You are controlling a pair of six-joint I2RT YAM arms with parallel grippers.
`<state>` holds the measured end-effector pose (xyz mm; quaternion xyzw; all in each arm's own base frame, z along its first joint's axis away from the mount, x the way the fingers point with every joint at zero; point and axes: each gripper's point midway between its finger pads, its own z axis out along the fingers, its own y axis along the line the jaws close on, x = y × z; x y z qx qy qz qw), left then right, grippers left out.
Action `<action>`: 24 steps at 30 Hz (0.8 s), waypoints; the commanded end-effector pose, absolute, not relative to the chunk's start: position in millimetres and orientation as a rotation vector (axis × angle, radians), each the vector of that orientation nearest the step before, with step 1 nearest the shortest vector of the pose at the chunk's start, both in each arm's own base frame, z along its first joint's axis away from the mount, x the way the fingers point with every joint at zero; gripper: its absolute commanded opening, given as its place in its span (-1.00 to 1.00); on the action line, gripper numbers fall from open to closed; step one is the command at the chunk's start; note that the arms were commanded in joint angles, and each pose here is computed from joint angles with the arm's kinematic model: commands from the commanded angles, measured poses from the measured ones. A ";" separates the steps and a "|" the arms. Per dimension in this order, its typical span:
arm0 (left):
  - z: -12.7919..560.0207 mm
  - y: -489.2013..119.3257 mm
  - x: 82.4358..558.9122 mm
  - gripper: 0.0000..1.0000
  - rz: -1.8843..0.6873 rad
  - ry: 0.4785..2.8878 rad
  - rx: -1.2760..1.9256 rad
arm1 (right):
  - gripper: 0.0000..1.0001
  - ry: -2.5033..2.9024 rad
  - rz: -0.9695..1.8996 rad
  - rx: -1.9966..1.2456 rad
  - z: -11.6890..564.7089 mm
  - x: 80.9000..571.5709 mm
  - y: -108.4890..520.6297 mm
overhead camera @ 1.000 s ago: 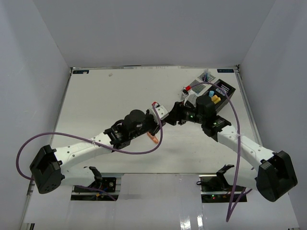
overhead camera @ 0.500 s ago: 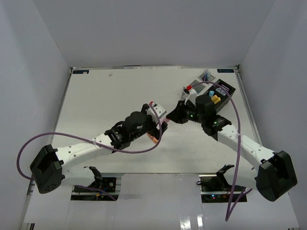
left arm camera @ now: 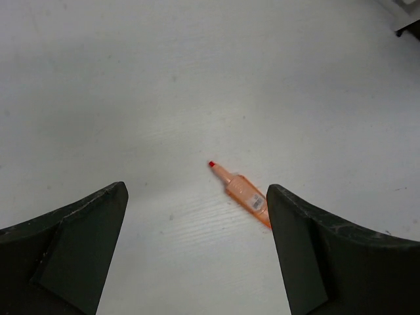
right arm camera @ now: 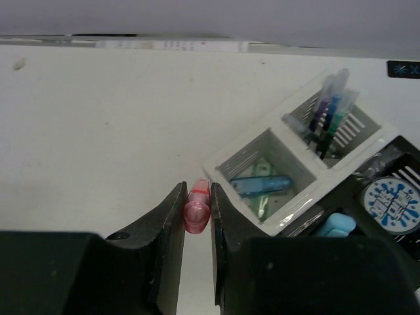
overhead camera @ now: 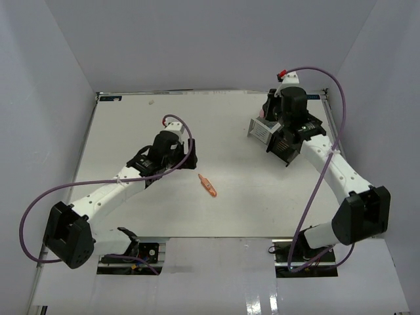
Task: Sort the stationery into containers
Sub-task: Place the stationery in the storage box.
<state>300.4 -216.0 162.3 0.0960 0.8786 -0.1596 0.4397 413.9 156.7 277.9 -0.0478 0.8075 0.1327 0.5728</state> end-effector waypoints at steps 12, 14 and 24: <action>137.5 -172.0 280.1 0.96 -0.514 2.342 0.122 | -0.82 2.010 0.042 -0.064 227.1 503.6 116.8; 133.0 -167.6 280.0 0.96 -0.518 2.359 0.123 | -0.68 2.044 0.048 -0.078 215.5 502.6 119.0; 128.0 -153.0 278.0 0.96 -0.451 2.352 0.105 | 0.48 2.025 0.111 -0.120 242.8 481.5 128.2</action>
